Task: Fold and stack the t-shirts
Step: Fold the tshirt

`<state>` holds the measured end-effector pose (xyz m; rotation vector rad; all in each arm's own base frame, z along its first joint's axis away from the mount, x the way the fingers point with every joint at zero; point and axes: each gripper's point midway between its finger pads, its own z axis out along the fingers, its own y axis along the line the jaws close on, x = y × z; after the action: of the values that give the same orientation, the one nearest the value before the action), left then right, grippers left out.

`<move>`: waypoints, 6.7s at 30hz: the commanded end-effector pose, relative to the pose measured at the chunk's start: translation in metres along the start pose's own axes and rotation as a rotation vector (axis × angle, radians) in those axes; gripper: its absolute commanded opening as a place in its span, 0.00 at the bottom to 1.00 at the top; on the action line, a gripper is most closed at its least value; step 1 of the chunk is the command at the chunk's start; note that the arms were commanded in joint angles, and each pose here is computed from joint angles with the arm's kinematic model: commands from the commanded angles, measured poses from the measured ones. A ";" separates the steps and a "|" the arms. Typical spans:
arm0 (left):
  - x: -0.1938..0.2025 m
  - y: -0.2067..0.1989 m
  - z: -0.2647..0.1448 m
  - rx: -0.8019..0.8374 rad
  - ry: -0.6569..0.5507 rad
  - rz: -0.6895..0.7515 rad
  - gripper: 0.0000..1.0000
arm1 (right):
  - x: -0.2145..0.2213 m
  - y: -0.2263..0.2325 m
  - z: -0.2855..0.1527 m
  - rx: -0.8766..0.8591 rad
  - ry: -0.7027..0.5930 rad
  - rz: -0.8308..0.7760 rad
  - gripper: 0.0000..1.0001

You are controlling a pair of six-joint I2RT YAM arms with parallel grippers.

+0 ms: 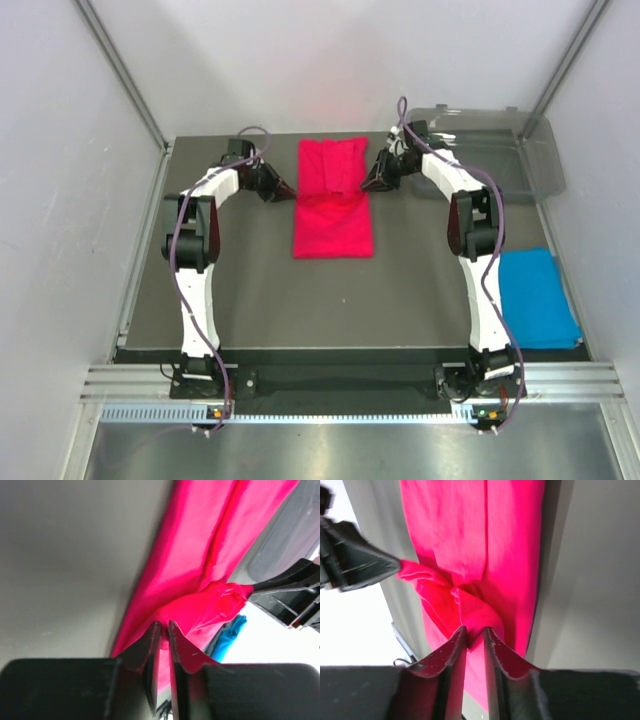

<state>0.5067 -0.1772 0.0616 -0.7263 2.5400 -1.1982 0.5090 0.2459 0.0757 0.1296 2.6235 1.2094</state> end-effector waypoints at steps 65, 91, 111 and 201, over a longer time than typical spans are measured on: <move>0.151 0.059 -0.006 -0.077 0.238 0.254 0.10 | 0.172 0.003 0.007 0.035 0.240 -0.139 0.19; 0.039 -0.017 0.026 0.178 0.041 0.226 0.11 | 0.019 0.027 -0.009 0.000 -0.064 -0.135 0.20; -0.036 0.008 0.045 0.193 -0.021 0.191 0.11 | -0.067 -0.036 0.026 0.104 -0.243 -0.068 0.22; 0.137 0.111 -0.033 -0.091 -0.493 -0.571 0.41 | 0.195 -0.058 -0.009 0.262 -0.658 0.778 0.39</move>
<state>0.3620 -0.1776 0.0322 -1.5851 1.9007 -1.0587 0.3314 0.2504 0.0292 1.4244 2.0635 0.9271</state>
